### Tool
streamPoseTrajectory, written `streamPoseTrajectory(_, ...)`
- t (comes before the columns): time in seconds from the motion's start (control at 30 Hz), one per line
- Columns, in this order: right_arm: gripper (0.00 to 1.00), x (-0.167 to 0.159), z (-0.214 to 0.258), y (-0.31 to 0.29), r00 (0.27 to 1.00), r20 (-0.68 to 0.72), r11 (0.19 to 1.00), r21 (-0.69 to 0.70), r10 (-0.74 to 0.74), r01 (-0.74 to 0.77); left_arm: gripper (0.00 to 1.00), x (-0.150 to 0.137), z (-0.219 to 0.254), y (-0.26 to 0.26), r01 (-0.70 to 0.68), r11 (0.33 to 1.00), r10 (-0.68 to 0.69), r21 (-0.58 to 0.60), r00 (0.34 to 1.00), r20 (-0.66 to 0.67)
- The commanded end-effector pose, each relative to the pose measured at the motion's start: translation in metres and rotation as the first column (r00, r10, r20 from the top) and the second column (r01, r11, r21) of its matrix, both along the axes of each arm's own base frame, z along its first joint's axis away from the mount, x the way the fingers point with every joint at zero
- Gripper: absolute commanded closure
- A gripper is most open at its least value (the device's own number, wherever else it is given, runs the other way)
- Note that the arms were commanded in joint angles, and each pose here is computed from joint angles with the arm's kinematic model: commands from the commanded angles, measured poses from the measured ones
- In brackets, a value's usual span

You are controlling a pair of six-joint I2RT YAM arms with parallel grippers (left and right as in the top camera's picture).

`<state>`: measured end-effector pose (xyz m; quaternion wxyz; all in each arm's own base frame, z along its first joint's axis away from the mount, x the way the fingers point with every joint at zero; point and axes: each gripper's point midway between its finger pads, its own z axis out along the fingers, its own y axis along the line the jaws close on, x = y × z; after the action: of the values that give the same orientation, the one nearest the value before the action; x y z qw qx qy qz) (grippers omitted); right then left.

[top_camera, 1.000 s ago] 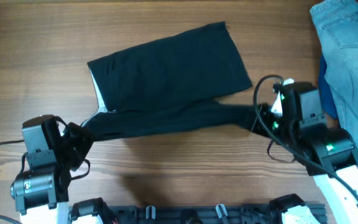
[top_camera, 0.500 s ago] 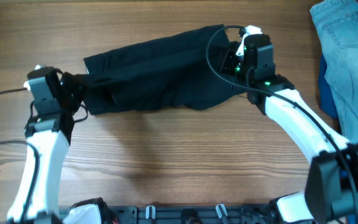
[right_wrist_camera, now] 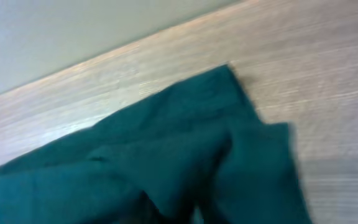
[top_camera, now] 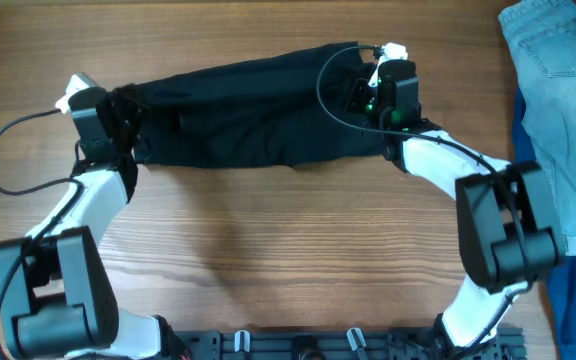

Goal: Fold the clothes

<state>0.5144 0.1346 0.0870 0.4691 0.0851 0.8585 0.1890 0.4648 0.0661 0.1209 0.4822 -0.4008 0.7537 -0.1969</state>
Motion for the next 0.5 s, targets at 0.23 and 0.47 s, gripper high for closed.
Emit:
streamPoseTrajectory(0.23,0.00,0.013,0.023,-0.006,0.996,0.087,1.000,0.009,0.001,-0.002,0.00,0.014,0.027,0.000,0.047,0.989,-0.061,0.142,0.993,0.097)
streamPoseTrajectory(0.47,0.00,-0.023,0.034,0.022,0.974,-0.016,0.974,-0.002,0.224,-0.224,0.00,-0.021,-0.019,-0.033,0.289,0.949,-0.270,0.124,0.950,-0.155)
